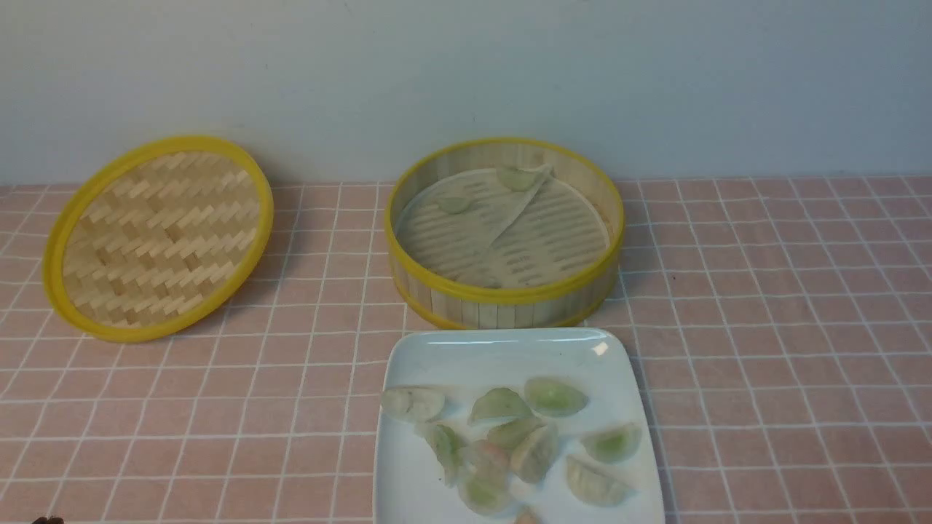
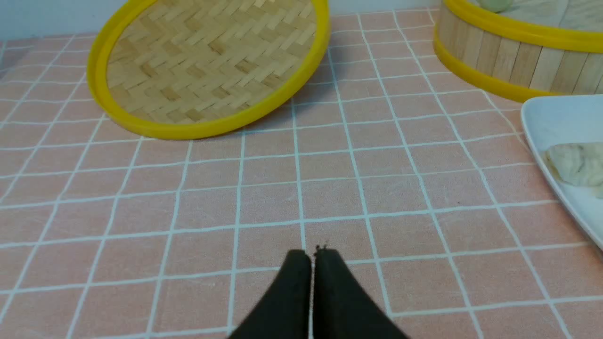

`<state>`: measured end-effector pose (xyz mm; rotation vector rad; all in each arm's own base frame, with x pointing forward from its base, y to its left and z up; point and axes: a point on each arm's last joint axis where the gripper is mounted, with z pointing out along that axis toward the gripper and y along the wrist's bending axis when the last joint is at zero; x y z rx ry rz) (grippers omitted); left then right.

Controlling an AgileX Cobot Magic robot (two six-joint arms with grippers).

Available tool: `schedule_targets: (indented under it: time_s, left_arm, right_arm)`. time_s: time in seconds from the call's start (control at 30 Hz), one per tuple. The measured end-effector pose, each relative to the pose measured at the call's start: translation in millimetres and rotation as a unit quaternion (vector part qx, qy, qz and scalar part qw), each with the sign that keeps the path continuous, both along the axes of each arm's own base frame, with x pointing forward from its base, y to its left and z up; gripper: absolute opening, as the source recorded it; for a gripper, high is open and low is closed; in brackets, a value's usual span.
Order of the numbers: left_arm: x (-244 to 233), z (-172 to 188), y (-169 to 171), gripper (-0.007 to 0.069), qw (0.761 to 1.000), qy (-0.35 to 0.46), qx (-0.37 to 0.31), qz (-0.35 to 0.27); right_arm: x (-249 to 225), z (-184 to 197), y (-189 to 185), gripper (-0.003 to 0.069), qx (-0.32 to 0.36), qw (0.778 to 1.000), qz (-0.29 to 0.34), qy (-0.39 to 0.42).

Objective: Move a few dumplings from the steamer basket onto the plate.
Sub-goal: Use the left arm to grab a dumpling from the steamer

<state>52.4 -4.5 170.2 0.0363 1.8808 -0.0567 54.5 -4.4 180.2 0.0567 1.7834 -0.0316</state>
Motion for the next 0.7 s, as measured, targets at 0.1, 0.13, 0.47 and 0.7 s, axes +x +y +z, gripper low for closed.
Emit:
schedule_targets:
  time_s: [0.1,0.13,0.47,0.7]
  left_arm:
    - [0.0,0.0,0.0,-0.0006,1.000,0.000,0.000,0.000]
    - [0.0,0.0,0.0,-0.0006,1.000,0.000,0.000,0.000]
    - [0.0,0.0,0.0,-0.0006,1.000,0.000,0.000,0.000]
    - [0.9,2.3,-0.6,-0.0006,1.000,-0.015,-0.022,0.003]
  right_arm:
    - [0.0,0.0,0.0,-0.0014,0.000,1.000,0.000,0.000]
    - [0.0,0.0,0.0,-0.0014,0.000,1.000,0.000,0.000]
    - [0.0,0.0,0.0,-0.0014,0.000,1.000,0.000,0.000]
    - [0.0,0.0,0.0,-0.0014,0.000,1.000,0.000,0.000]
